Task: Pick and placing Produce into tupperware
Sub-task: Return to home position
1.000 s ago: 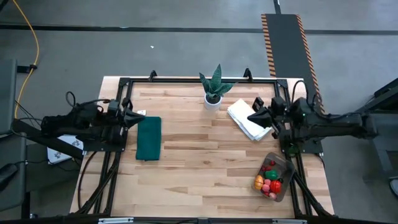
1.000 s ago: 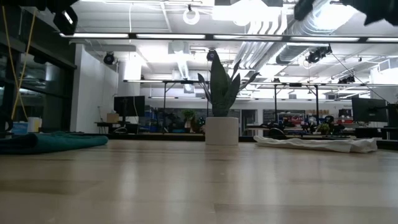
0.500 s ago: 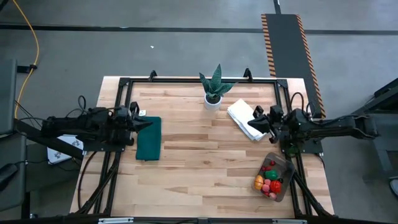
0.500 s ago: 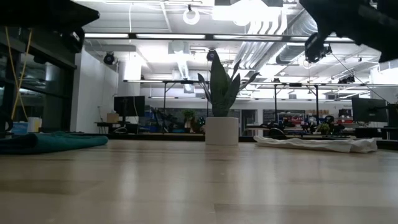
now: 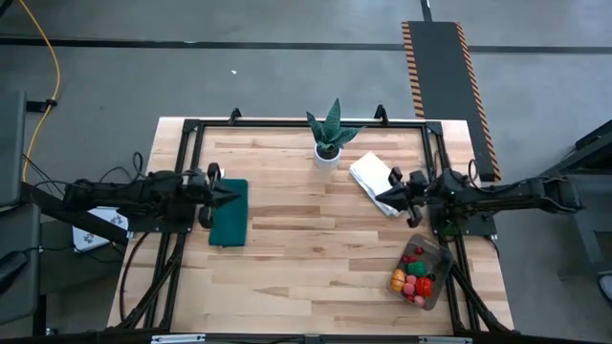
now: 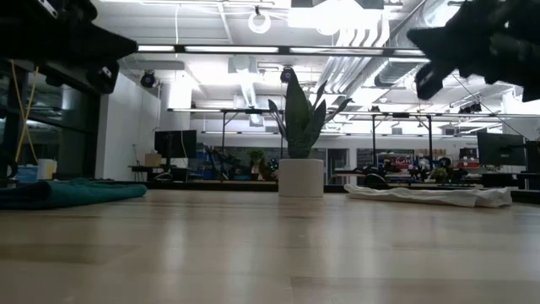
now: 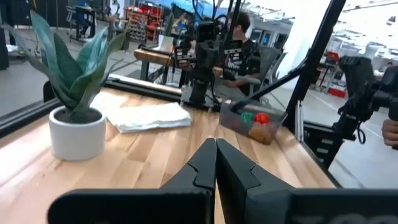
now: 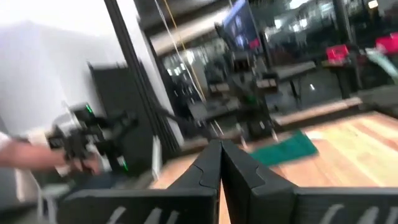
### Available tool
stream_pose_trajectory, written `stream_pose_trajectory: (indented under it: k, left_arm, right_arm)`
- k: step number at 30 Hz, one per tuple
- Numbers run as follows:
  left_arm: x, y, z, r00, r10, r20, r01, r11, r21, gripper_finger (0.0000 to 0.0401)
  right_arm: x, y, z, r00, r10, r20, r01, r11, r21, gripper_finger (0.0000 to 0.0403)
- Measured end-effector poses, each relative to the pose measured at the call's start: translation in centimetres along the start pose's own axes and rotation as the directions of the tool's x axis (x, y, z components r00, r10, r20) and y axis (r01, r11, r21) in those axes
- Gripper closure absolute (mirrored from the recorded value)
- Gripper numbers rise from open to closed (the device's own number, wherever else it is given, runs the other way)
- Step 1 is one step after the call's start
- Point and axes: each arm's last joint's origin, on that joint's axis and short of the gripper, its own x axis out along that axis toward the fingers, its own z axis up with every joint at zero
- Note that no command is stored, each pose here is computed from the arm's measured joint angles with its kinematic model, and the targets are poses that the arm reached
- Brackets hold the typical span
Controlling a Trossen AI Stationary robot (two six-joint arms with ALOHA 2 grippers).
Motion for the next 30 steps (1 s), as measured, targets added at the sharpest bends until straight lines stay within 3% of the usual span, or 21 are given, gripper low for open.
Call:
stream_pose_trajectory:
  k: [11, 30]
  left_arm:
    - [0.2, 0.4, -1.6, 0.997, 0.046, -0.064, -0.045, 0.999, 0.022, 0.0401]
    - [0.1, 0.6, -1.9, 0.991, 0.096, -0.094, -0.084, 0.989, 0.12, 0.0401]
  right_arm:
    - [-0.4, -1.2, -1.7, 0.977, -0.113, -0.181, 0.086, 0.985, -0.147, 0.0403]
    - [-1.2, -3.0, -2.0, 0.937, -0.262, -0.23, 0.204, 0.947, -0.246, 0.0403]
